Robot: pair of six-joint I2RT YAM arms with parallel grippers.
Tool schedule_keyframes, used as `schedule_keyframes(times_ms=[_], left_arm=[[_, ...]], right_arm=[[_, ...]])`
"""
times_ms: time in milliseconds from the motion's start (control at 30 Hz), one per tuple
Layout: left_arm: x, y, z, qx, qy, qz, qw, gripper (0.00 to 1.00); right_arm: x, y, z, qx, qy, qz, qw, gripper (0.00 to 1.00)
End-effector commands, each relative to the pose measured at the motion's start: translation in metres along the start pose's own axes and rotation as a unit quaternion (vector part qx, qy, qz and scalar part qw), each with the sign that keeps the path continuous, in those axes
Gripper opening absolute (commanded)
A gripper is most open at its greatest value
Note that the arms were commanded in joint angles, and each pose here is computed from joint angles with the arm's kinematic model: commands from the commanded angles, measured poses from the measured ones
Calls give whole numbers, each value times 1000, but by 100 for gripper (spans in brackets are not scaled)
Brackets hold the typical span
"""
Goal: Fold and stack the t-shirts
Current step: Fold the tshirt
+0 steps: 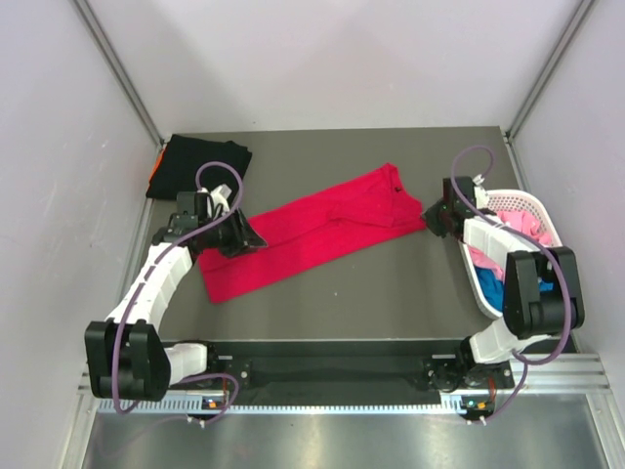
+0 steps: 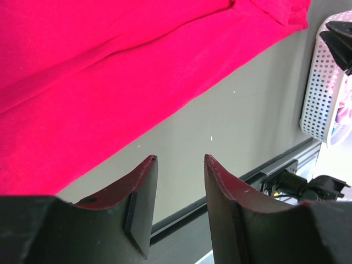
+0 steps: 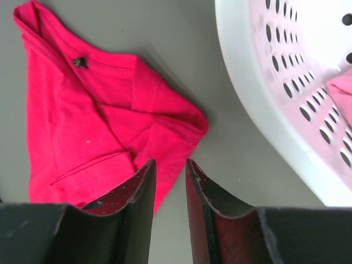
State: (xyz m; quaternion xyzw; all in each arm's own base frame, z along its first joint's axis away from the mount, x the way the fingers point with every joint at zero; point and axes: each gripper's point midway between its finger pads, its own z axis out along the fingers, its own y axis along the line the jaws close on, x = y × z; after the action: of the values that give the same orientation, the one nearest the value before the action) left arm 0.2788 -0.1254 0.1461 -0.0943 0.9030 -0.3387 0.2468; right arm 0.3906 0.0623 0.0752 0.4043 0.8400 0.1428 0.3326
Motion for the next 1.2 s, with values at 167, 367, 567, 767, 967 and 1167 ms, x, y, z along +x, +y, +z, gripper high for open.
schedule_keyframes(times_ms=[167, 367, 567, 767, 967, 1167], left_arm=[[-16, -5, -9, -9, -34, 27, 999, 44], [-18, -3, -11, -18, -34, 27, 999, 44], [-17, 1, -10, -27, -34, 25, 999, 44], [-19, 2, -11, -34, -32, 28, 999, 43], [-23, -6, -16, -24, -41, 29, 998, 43], [-29, -24, -29, 0, -59, 44, 997, 45]], right_arm=[[7, -6, 19, 24, -18, -6, 1000, 31], [11, -13, 32, 46, -11, -18, 999, 33], [11, -21, 39, 60, -18, -29, 998, 33], [10, -17, 46, 59, -17, -42, 997, 25], [-2, -10, 49, 61, -32, -72, 995, 3], [-22, 10, 57, 55, -51, -116, 990, 0]])
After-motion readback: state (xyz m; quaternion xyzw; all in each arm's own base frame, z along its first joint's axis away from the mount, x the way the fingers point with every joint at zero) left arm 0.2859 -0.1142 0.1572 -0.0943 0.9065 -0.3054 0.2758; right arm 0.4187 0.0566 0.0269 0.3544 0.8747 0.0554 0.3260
